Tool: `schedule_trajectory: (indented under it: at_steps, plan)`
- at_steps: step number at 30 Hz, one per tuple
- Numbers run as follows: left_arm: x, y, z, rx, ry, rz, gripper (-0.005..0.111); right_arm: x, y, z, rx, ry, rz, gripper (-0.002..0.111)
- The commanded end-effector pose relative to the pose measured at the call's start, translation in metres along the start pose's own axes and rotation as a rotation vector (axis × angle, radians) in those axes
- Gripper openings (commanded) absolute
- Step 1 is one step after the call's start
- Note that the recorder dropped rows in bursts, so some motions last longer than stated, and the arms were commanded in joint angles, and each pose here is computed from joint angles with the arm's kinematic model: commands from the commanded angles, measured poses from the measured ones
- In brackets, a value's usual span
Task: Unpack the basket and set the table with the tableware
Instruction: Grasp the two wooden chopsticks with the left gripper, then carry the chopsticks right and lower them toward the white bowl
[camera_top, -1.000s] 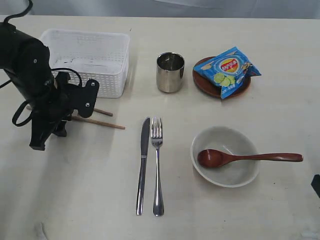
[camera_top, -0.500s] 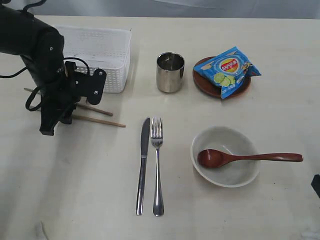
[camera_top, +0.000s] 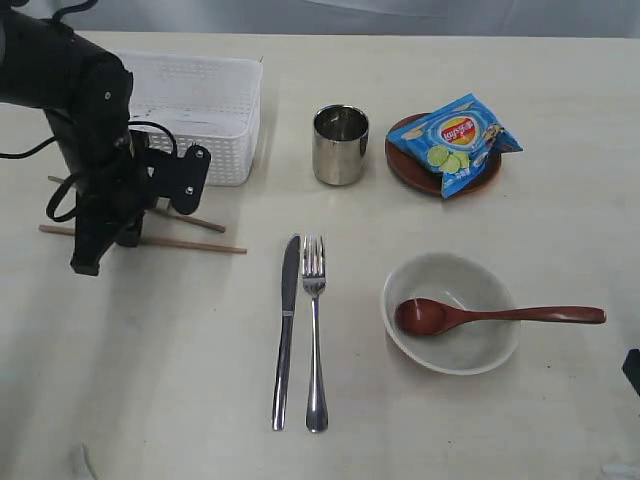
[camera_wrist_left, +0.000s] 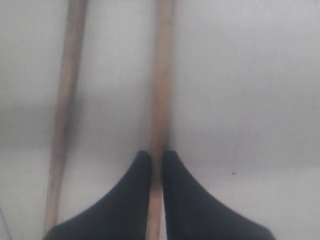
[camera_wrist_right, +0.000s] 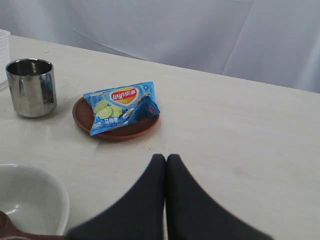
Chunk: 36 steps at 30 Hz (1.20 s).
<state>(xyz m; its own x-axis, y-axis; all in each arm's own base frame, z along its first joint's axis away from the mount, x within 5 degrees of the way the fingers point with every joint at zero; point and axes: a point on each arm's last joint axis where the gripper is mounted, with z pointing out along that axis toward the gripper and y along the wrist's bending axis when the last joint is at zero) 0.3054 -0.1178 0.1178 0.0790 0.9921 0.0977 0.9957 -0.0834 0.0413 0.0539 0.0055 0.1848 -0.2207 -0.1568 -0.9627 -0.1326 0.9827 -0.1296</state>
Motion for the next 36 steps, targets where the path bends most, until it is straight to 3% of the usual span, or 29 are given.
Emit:
schedule_trajectory:
  at_steps: [1,6,10,17,28,32,36]
  plan:
    - [0.003,-0.012,0.001,0.087,0.035,0.005,0.000,0.001,0.000,0.000,0.001,-0.007,-0.009,0.000]
    - [0.004,-0.015,-0.031,0.027,-0.021,-0.041,0.000,0.001,0.000,0.000,0.001,-0.007,-0.009,0.000]
    - [0.006,-0.022,-0.054,0.016,-0.062,-0.141,0.000,0.001,0.000,0.000,0.001,-0.007,-0.009,0.000]
    - [-0.005,-0.039,-0.089,0.046,-0.205,-0.528,0.000,0.001,0.000,0.000,0.001,-0.007,-0.009,0.000]
    - [-0.105,-0.089,-0.111,0.311,-0.436,-0.885,0.000,0.001,0.000,0.000,0.001,-0.007,-0.009,0.000]
    - [-0.138,-0.094,-0.112,0.484,-0.565,-1.119,0.000,0.001,0.000,0.000,0.001,-0.007,-0.009,0.000]
    - [-0.167,-0.092,-0.115,0.588,-0.669,-1.215,0.000,0.001,0.000,0.000,0.001,-0.007,-0.009,0.000]
